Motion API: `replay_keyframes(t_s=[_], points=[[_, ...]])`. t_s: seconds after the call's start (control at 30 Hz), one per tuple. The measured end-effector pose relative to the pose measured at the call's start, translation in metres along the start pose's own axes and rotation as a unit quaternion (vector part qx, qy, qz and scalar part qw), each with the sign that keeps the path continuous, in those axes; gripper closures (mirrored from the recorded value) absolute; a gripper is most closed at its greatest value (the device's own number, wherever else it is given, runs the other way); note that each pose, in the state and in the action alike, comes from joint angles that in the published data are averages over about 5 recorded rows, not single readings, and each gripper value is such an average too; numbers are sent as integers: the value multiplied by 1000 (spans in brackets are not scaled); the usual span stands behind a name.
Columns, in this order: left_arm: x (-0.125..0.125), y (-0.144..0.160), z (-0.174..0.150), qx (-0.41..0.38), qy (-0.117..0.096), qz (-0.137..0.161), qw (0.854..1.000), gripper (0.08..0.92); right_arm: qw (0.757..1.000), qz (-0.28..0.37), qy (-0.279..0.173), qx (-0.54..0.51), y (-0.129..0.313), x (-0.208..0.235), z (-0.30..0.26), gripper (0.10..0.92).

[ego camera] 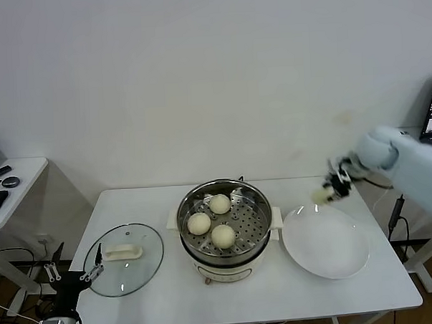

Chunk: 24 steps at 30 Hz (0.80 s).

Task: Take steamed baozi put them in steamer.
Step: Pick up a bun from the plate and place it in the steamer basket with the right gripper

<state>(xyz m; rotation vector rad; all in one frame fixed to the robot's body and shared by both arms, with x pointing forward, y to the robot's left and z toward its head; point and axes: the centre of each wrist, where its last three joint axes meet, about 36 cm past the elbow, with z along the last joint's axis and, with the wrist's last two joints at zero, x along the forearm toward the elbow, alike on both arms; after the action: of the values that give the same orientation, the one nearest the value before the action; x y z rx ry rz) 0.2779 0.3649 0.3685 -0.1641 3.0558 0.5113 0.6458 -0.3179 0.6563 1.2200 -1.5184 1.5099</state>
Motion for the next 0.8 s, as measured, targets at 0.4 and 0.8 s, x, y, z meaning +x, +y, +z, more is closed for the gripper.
replay_keyframes(t_s=[0.4,0.8], points=[[1,3,-1,0,-2,-4,1000,177,998,-21,-56,10,-11,7,-141,608],[-1,1,-1,6,-3,-8,1000,177,998,-56,-31,-15,9,-53,-194,606]])
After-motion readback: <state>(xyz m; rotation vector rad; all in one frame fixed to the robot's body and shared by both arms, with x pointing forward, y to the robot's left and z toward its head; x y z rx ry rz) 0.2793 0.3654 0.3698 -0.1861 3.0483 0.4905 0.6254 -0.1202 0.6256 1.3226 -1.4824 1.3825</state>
